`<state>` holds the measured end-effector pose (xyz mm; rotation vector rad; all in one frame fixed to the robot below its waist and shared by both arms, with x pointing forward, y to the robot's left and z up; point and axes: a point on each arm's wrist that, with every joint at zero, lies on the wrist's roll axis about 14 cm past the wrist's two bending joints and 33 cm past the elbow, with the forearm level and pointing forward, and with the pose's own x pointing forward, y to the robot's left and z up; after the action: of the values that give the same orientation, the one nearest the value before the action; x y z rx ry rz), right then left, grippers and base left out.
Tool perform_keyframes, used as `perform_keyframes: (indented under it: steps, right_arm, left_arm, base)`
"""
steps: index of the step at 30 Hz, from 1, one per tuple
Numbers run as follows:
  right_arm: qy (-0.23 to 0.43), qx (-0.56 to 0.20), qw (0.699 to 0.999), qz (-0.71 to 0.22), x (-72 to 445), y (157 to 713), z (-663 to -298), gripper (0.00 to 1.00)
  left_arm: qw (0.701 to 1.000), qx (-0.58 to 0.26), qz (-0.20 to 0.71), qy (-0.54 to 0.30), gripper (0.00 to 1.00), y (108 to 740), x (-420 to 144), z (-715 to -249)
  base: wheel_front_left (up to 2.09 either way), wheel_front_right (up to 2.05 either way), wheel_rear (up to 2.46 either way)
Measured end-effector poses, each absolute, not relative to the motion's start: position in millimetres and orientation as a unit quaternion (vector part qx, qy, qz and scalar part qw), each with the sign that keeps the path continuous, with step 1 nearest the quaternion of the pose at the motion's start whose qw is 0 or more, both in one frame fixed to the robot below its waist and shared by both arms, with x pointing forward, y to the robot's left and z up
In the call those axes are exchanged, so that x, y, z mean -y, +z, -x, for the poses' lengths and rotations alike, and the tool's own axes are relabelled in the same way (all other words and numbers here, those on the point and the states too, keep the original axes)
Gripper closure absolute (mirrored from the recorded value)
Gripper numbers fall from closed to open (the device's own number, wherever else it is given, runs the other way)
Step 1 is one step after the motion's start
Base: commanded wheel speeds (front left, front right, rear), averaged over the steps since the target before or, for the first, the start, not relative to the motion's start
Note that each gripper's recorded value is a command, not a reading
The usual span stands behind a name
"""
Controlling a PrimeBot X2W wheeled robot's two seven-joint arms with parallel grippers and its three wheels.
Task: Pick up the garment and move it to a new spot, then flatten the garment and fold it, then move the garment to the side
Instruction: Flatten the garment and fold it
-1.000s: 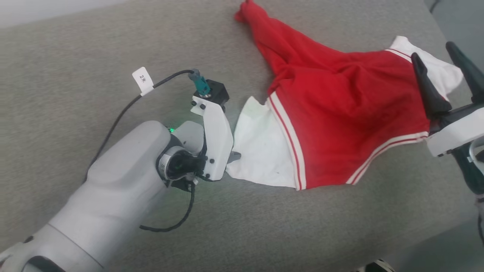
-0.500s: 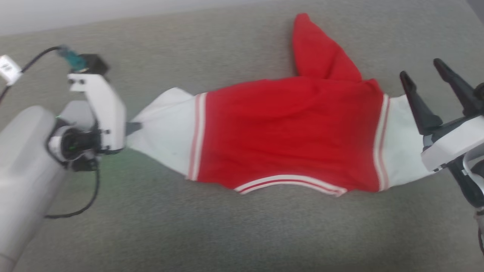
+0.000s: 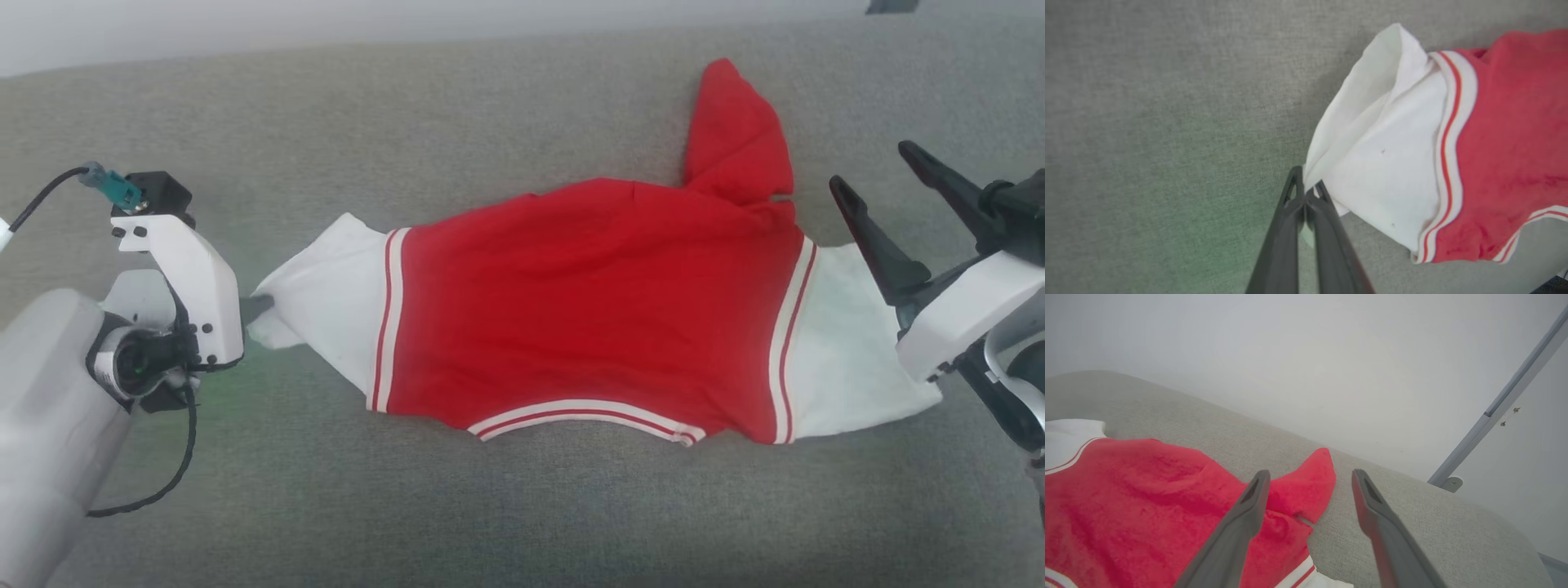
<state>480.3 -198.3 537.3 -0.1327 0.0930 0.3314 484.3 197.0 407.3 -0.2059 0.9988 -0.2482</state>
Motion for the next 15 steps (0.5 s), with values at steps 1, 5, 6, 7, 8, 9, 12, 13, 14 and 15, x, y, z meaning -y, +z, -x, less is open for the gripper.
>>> perform_keyframes:
  steps: [1, 5, 6, 7, 8, 9, 12, 13, 14, 15]
  right_arm:
    - [0.169, -0.047, 0.982, 0.068, 196.0, 538.4, -479.6, 0.0]
    - [0.187, -0.053, 0.978, 0.077, 186.5, 543.3, -475.4, 0.0]
    - [0.192, -0.055, 0.977, 0.079, 184.4, 544.8, -473.8, 0.0]
    - [0.197, -0.058, 0.975, 0.083, 182.7, 545.3, -471.8, 0.0]
    - [0.202, -0.065, 0.973, 0.087, 181.1, 543.7, -468.8, 0.0]
    - [0.208, -0.076, 0.971, 0.092, 179.8, 540.5, -465.5, 0.0]
    - [0.237, -0.112, 0.959, 0.108, 170.6, 530.3, -453.6, 0.0]
    - [0.246, -0.126, 0.955, 0.113, 168.9, 526.7, -449.7, 0.0]
    - [0.255, -0.143, 0.949, 0.121, 168.3, 521.8, -444.6, 0.0]
    - [0.261, -0.163, 0.942, 0.131, 169.6, 516.1, -439.6, 0.0]
  left_arm:
    - [0.874, -0.461, 0.097, -0.116, 0.1, 411.6, -199.3, -486.4]
    - [0.908, -0.394, 0.081, -0.112, 0.0, 427.6, -209.4, -487.2]
    - [0.917, -0.374, 0.086, -0.11, 0.0, 433.2, -211.1, -487.2]
    - [0.926, -0.35, 0.091, -0.109, 0.0, 438.9, -212.4, -486.9]
    - [0.934, -0.327, 0.095, -0.107, 0.0, 444.5, -213.4, -486.0]
    - [0.942, -0.303, 0.102, -0.104, 0.0, 449.6, -214.7, -484.3]
    - [0.964, -0.226, 0.102, -0.099, 0.0, 464.1, -218.9, -475.2]
    - [0.969, -0.203, 0.103, -0.099, 0.0, 467.2, -219.5, -470.0]
    - [0.973, -0.18, 0.1, -0.099, 0.0, 469.8, -219.4, -464.3]
    - [0.977, -0.16, 0.099, -0.099, 0.0, 471.6, -218.7, -458.5]
  base:
    - [0.0, 0.0, 0.0]
    - [0.0, 0.0, 0.0]
    - [0.0, 0.0, 0.0]
    - [0.0, 0.0, 0.0]
    - [0.0, 0.0, 0.0]
    - [0.0, 0.0, 0.0]
    - [0.0, 0.0, 0.0]
    - [0.0, 0.0, 0.0]
    - [0.0, 0.0, 0.0]
    - [0.0, 0.0, 0.0]
